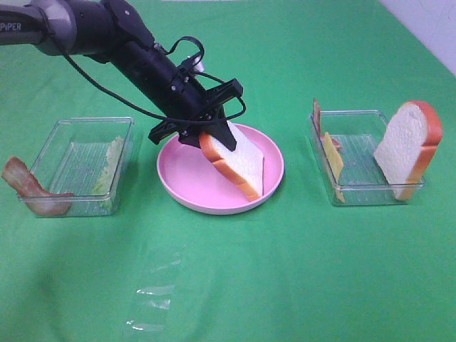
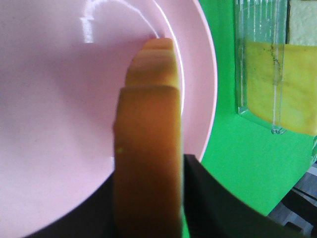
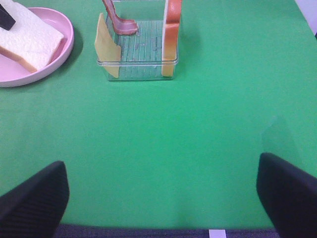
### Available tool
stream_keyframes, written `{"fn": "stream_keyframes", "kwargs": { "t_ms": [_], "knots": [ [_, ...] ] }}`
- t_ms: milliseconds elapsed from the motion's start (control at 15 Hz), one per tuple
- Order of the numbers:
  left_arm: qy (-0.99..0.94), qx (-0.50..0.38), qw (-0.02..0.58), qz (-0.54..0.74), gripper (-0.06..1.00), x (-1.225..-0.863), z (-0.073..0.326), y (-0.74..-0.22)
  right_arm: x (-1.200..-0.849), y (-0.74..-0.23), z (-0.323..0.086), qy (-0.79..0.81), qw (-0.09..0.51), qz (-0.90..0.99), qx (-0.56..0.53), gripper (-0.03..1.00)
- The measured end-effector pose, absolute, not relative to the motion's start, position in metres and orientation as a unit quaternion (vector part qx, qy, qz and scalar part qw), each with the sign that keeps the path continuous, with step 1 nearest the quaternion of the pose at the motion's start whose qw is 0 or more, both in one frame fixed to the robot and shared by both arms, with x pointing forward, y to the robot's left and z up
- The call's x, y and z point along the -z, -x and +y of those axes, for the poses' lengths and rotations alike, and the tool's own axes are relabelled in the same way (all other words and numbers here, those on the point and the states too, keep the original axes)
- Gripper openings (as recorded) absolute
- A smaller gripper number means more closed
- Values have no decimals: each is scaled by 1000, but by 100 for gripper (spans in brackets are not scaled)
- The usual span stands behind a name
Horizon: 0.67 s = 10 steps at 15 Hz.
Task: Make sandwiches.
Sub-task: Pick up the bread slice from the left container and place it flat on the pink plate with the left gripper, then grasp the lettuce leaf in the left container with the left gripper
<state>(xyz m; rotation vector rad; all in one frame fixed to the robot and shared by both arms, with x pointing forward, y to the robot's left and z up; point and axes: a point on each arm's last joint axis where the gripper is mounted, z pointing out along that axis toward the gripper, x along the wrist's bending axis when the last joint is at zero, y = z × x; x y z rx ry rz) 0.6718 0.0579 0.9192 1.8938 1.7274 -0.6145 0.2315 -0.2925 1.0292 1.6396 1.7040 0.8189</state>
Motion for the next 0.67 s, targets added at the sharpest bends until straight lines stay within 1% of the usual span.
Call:
{"fn": "stream_keyframes", "kwargs": {
  "t_ms": [67,133,200,267,400,533,667],
  "knots": [
    [-700,220,247,633,41,-919,59,-672,-1029,-232,-293,-622,314,646,-311,98],
    [-717,201,232,625,73,-918,62,-672,-1029,-232,-293,-622,314,646,-311,98],
    [-737,186,217,613,86,-922,65,-673,-1029,-232,-293,-622,314,646,-311,98],
    [-753,174,200,602,92,-929,68,-674,-1029,-232,-293,-622,314,646,-311,98],
    [-776,133,178,591,96,-948,73,-680,-1029,-232,-293,-622,314,646,-311,98],
    [-776,70,189,598,97,-978,78,-690,-1029,-232,-293,-622,314,646,-311,98],
    [-775,35,193,600,97,-1002,85,-688,-1029,-232,-293,-622,314,646,-311,98]
  ]
}}
